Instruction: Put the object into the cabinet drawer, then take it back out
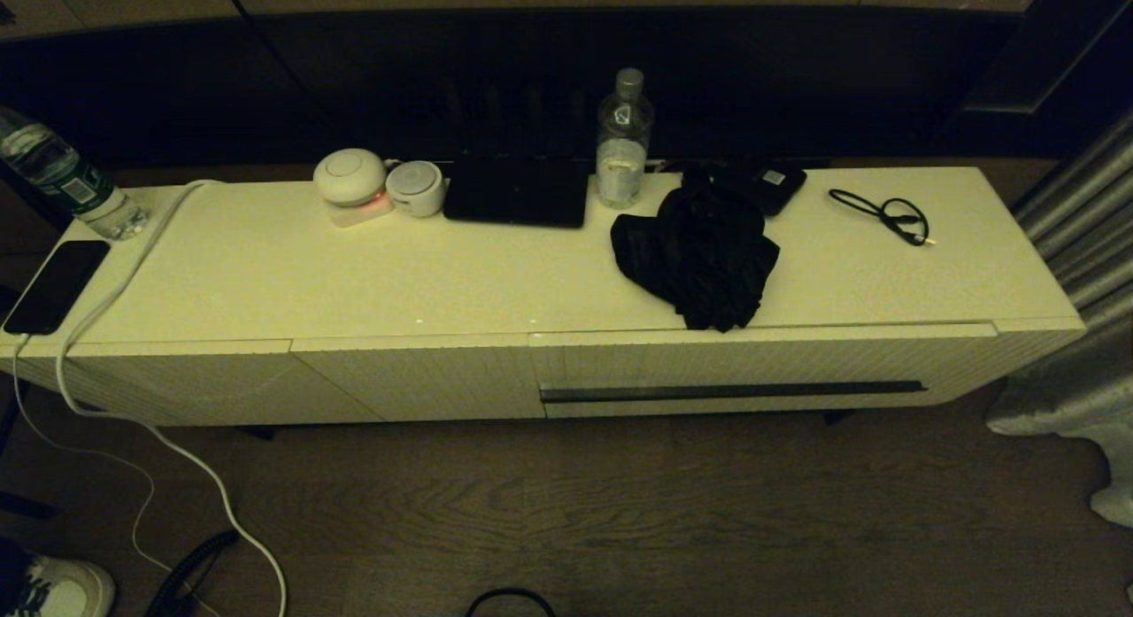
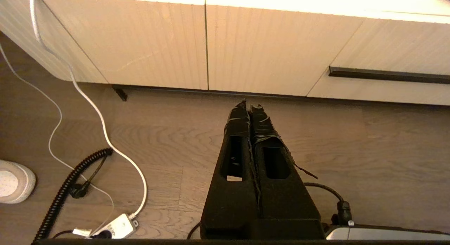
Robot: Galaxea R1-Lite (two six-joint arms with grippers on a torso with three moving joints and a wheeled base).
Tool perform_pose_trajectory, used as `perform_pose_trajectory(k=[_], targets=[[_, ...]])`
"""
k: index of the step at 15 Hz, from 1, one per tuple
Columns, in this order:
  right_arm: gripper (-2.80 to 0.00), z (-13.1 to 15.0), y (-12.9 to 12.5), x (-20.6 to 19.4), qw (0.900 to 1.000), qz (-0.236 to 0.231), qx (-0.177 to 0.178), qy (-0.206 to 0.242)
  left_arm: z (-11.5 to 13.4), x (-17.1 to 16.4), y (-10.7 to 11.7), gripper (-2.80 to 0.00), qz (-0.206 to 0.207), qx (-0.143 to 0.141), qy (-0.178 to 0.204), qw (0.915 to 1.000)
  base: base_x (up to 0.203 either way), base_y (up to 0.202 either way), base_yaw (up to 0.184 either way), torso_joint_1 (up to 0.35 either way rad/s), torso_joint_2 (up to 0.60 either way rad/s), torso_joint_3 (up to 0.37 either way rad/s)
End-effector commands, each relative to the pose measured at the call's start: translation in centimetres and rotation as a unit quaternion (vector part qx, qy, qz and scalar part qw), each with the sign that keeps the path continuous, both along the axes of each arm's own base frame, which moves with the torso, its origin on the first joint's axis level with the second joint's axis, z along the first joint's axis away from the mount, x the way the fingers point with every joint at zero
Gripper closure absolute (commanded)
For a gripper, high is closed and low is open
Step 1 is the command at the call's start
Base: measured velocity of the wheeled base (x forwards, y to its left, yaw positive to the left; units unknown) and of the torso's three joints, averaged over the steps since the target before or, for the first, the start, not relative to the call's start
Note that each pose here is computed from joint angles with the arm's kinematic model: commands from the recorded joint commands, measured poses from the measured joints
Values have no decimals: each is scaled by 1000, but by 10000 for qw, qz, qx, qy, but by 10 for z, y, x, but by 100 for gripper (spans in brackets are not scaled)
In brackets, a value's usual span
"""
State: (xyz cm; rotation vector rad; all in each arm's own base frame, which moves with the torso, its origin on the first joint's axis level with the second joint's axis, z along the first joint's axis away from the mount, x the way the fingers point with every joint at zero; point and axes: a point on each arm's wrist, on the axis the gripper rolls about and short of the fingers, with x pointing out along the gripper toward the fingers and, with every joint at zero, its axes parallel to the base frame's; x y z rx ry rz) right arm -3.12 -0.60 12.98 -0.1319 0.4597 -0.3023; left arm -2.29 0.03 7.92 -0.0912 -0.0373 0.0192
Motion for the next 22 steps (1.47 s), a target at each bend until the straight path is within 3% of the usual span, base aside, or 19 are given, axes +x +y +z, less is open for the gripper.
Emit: perform_pose_trajectory(k=[1,3,5,7,10,14,16,17,18,22], targets=[[0,-20,1,-15,9979,243,341,-488,0,0,0,0,3,-6,-10,10000,0,0,0,0,0,0],[0,-32,3,-25,9933,636,558,-786,0,0,0,0,3,-6,-10,10000,0,0,0,0,0,0],[0,-35,5,-28,9883,1013,797,-813,0,0,0,0,3,-6,-10,10000,0,0,0,0,0,0],[0,-41,5,-22,9880,1074,750,-824,0,0,0,0,3,-6,-10,10000,0,0,0,0,0,0],[0,-52,5,-6,9827,1281,576,-1208,0,0,0,0,3,-6,-10,10000,0,0,0,0,0,0],[0,-52,5,0,9746,1230,751,-1716,0,0,0,0,3,-6,-10,10000,0,0,0,0,0,0],[0,-50,5,7,9594,1243,802,-2402,0,0,0,0,3,-6,-10,10000,0,0,0,0,0,0],[0,-48,5,7,9560,1250,808,-2530,0,0,0,0,3,-6,-10,10000,0,0,0,0,0,0],[0,-52,5,8,9600,1244,835,-2365,0,0,0,0,3,-6,-10,10000,0,0,0,0,0,0],[0,-53,5,8,9587,1247,834,-2418,0,0,0,0,3,-6,-10,10000,0,0,0,0,0,0]])
